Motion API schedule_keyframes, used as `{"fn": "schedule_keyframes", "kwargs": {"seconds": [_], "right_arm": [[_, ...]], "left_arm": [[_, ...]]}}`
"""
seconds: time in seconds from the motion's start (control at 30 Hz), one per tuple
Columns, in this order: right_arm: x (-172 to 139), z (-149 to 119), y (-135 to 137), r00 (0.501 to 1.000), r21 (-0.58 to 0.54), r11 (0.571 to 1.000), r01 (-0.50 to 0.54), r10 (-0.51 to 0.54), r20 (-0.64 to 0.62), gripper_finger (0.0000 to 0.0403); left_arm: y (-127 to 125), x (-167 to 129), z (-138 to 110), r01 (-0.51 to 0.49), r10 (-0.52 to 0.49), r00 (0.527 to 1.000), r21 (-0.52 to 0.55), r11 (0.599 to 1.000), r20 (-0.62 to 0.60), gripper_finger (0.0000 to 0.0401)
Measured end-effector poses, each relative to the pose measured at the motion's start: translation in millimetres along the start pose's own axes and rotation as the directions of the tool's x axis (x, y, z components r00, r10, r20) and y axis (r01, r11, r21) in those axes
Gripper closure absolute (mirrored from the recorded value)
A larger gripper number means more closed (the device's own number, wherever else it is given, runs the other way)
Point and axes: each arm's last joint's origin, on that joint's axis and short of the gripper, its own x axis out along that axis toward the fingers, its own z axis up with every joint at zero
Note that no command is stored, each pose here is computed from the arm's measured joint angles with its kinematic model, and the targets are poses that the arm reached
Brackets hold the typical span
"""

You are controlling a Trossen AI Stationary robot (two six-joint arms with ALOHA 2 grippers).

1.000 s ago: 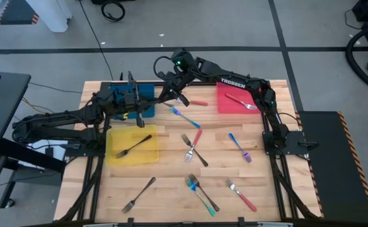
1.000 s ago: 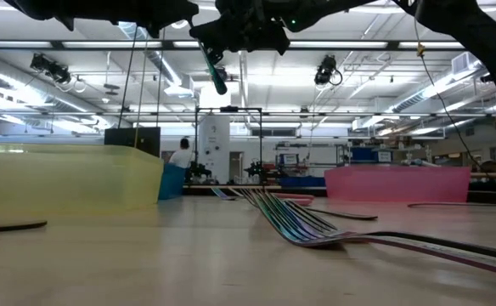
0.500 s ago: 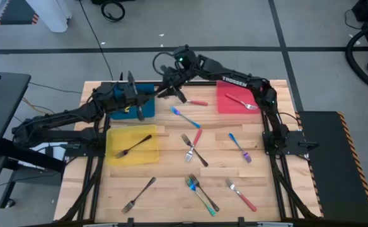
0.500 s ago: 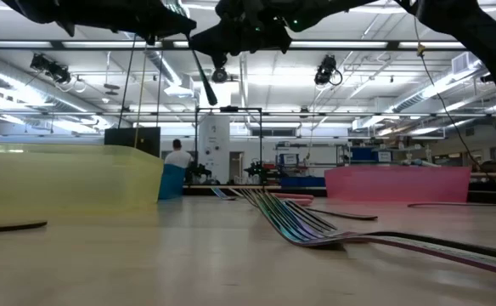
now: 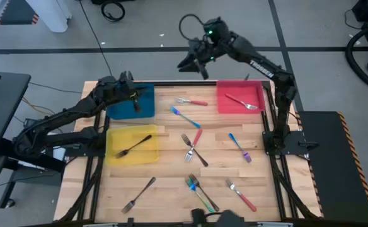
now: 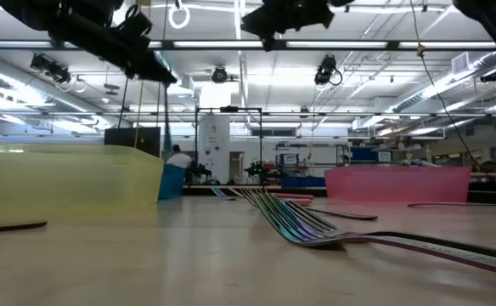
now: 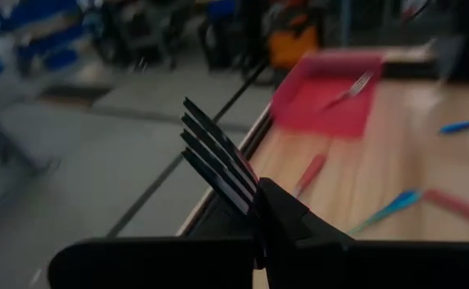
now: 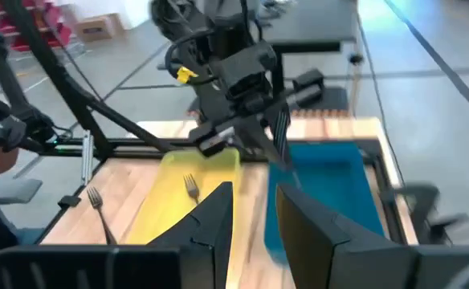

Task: Sort silverware by color (type)
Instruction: Put the blue fork into the blue bin

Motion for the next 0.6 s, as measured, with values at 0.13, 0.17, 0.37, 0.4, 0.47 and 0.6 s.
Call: {"fn": "schedule_keyframes", "kwargs": {"seconds": [0.13, 0.17, 0.37, 0.4, 0.47, 0.6], "right_arm": [[-32, 4, 8, 0.999, 0.048, 0.998, 0.042, -0.041, -0.024, 0.0297], [-40, 5, 11, 0.998, 0.053, 0.997, 0.054, -0.052, -0.028, 0.0297], [-68, 6, 22, 0.976, 0.066, 0.977, 0.204, -0.198, -0.093, 0.0297], [-72, 7, 24, 0.972, 0.053, 0.974, 0.219, -0.213, -0.102, 0.0297], [-77, 6, 27, 0.963, 0.024, 0.970, 0.243, -0.238, -0.126, 0.0296], [-81, 3, 26, 0.942, -0.003, 0.955, 0.295, -0.292, -0.167, 0.0297]], "left_arm": [[11, -2, -12, -0.106, 0.104, 0.988, -0.014, 0.994, -0.117, 0.0396], [13, -2, -14, -0.119, 0.116, 0.984, -0.016, 0.993, -0.138, 0.0396], [20, -5, -30, -0.134, 0.127, 0.951, -0.006, 0.991, -0.282, 0.0396], [20, -4, -32, -0.134, 0.126, 0.945, -0.008, 0.991, -0.302, 0.0396], [21, -4, -36, -0.136, 0.123, 0.934, -0.016, 0.991, -0.337, 0.0396], [24, 6, -47, -0.150, 0.123, 0.903, -0.033, 0.988, -0.411, 0.0396]]}}
